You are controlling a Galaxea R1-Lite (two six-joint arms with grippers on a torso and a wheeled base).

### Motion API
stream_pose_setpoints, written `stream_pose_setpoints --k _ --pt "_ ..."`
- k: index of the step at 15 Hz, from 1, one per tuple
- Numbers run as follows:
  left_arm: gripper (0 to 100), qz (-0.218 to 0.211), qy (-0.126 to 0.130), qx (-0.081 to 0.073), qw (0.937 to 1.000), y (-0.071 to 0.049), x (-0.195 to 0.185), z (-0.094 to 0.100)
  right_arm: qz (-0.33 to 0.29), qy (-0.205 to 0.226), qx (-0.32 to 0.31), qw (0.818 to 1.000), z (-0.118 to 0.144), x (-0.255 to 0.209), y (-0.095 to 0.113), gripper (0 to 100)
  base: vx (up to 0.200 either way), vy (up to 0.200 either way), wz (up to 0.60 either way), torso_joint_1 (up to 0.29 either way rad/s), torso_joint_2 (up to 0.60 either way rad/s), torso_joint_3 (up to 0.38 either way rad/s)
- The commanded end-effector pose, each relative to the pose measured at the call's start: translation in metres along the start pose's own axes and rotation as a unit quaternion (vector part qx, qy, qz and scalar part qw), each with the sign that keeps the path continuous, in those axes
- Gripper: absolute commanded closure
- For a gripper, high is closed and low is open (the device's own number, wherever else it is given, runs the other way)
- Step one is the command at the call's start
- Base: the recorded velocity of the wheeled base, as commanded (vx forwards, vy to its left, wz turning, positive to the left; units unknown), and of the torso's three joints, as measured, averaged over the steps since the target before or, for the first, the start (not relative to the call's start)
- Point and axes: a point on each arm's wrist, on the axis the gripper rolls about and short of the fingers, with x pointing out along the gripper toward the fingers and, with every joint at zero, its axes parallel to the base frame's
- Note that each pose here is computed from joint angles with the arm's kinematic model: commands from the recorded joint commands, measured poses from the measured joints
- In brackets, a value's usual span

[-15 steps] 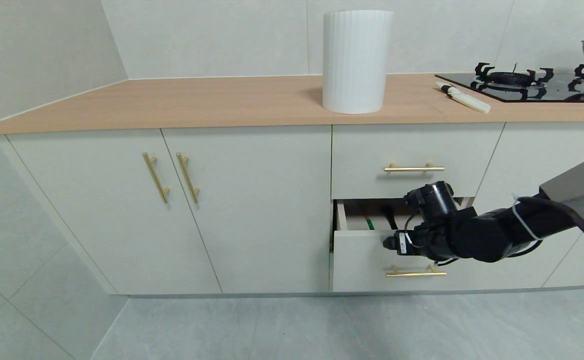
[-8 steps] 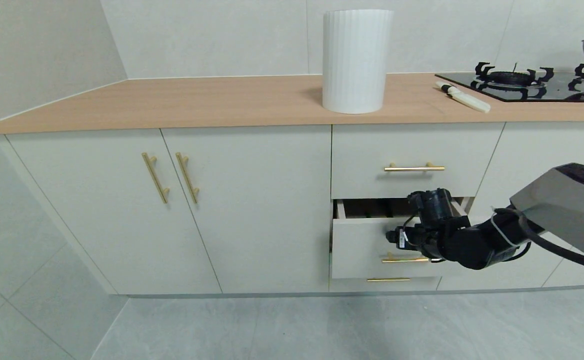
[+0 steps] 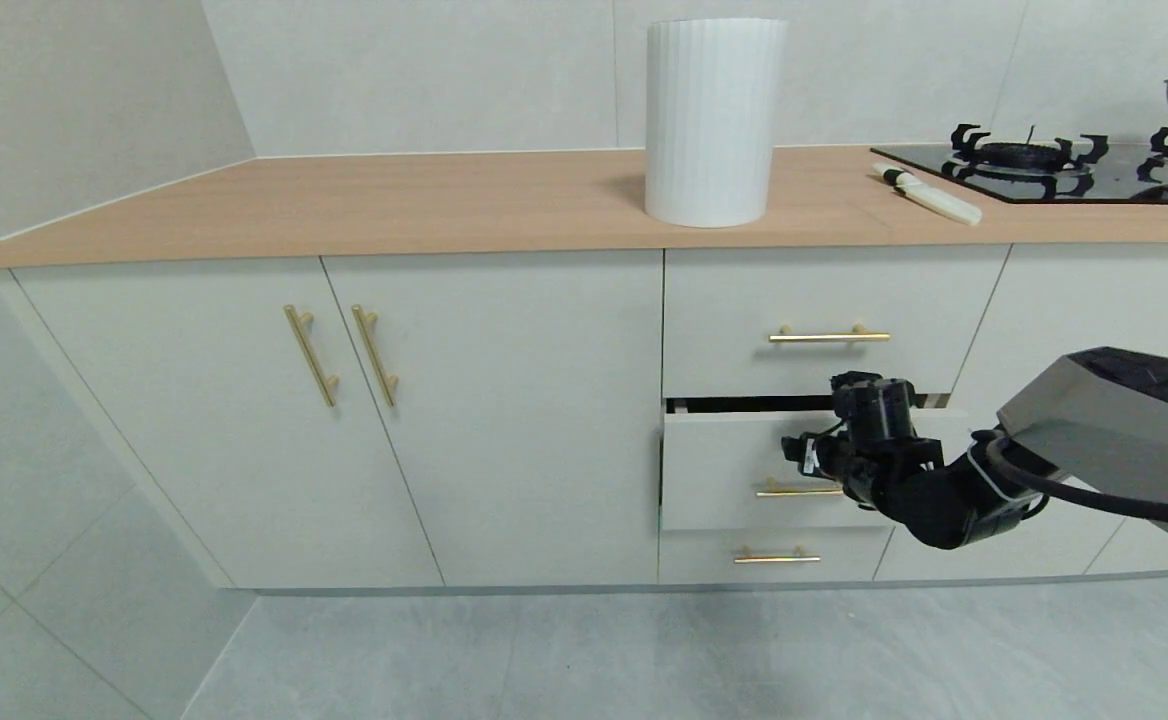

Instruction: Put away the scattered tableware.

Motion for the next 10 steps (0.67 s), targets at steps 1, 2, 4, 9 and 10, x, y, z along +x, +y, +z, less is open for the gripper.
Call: stream_pose_setpoints --k 1,2,4,9,10 --pt "0 0.000 0.000 0.000 1.0000 0.000 0.000 0.000 -0.004 0.002 0.000 1.000 -0.005 0.005 -0.001 0 0.000 0.000 0.00 0.000 0.00 0.000" --pt "0 0.000 0.000 0.000 1.0000 0.000 0.000 0.000 -0.009 -0.016 0.006 1.000 -0.001 0.009 0.000 0 0.000 0.000 0.00 0.000 0.00 0.000" --pt "0 0.000 0.000 0.000 1.0000 0.000 0.000 0.000 -0.018 -0.027 0.011 0.999 0.001 0.013 -0.001 0 0.000 0.000 0.00 0.000 0.00 0.000" --pt "0 0.000 0.000 0.000 1.0000 0.000 0.000 0.000 -0.022 -0.041 0.020 0.999 0.005 0.021 -0.001 0 0.000 0.000 0.00 0.000 0.00 0.000" --pt "0 0.000 0.000 0.000 1.0000 0.000 0.000 0.000 -0.021 -0.044 0.021 0.999 0.005 0.022 0.000 0 0.000 0.000 0.00 0.000 0.00 0.000"
